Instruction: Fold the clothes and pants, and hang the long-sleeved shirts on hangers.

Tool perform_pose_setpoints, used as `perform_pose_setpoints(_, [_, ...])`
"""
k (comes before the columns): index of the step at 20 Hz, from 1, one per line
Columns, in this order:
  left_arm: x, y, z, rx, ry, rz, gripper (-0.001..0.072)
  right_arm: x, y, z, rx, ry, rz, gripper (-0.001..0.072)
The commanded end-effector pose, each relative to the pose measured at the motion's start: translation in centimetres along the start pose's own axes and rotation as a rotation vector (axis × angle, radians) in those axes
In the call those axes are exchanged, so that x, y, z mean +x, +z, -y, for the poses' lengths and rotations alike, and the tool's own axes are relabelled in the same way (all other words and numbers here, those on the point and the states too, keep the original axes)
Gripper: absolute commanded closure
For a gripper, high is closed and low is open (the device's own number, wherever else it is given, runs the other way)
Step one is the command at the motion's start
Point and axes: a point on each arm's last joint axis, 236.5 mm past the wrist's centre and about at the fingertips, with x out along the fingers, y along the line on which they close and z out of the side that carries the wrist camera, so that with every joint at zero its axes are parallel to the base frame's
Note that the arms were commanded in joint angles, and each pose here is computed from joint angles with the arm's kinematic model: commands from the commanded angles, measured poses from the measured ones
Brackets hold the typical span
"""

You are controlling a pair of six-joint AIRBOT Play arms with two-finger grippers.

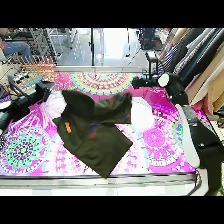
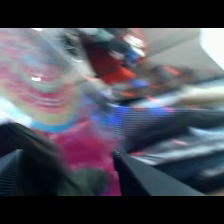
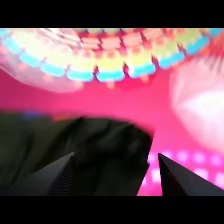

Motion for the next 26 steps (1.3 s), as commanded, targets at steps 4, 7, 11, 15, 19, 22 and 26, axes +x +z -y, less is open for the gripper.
perform_pose_setpoints(4, [-5.1, -4.3, -12.9, 0.007, 0.287, -0.399, 0.0128, -4.0, -19.5, -3.4, 0.116, 0.383, -0.798, 0.022])
perform_pose_setpoints(7, [-17.4, -7.6, -21.5, 0.109, 0.856, -0.737, 0.0158, -5.1, -25.1, -7.8, 0.094, 0.438, -0.978, 0.0212])
perform_pose_setpoints(11, [-21.4, -7.5, -21.0, 0.147, 0.954, -0.826, 0.0158, -6.3, -29.1, -12.9, 0.19, 0.461, -1.143, 0.0253])
perform_pose_setpoints(15, [-19.4, -8.6, -18.6, 0.122, 0.815, -0.827, 0.0158, -5.6, -31.7, -12.7, 0.209, 0.313, -1.184, 0.031])
perform_pose_setpoints(19, [-18.7, -8.9, -17.9, 0.106, 0.777, -0.823, 0.0158, -3.2, -32.2, -12.7, 0.257, 0.229, -1.115, 0.031])
perform_pose_setpoints(22, [-18.1, -9.1, -17.3, 0.091, 0.748, -0.816, 0.0158, -0.8, -31.2, -12.9, 0.291, 0.186, -1.01, 0.0338])
perform_pose_setpoints(26, [-17.8, -9.2, -17.0, 0.083, 0.731, -0.812, 0.0158, 0.6, -30.6, -12.0, 0.293, 0.112, -0.945, 0.0646])
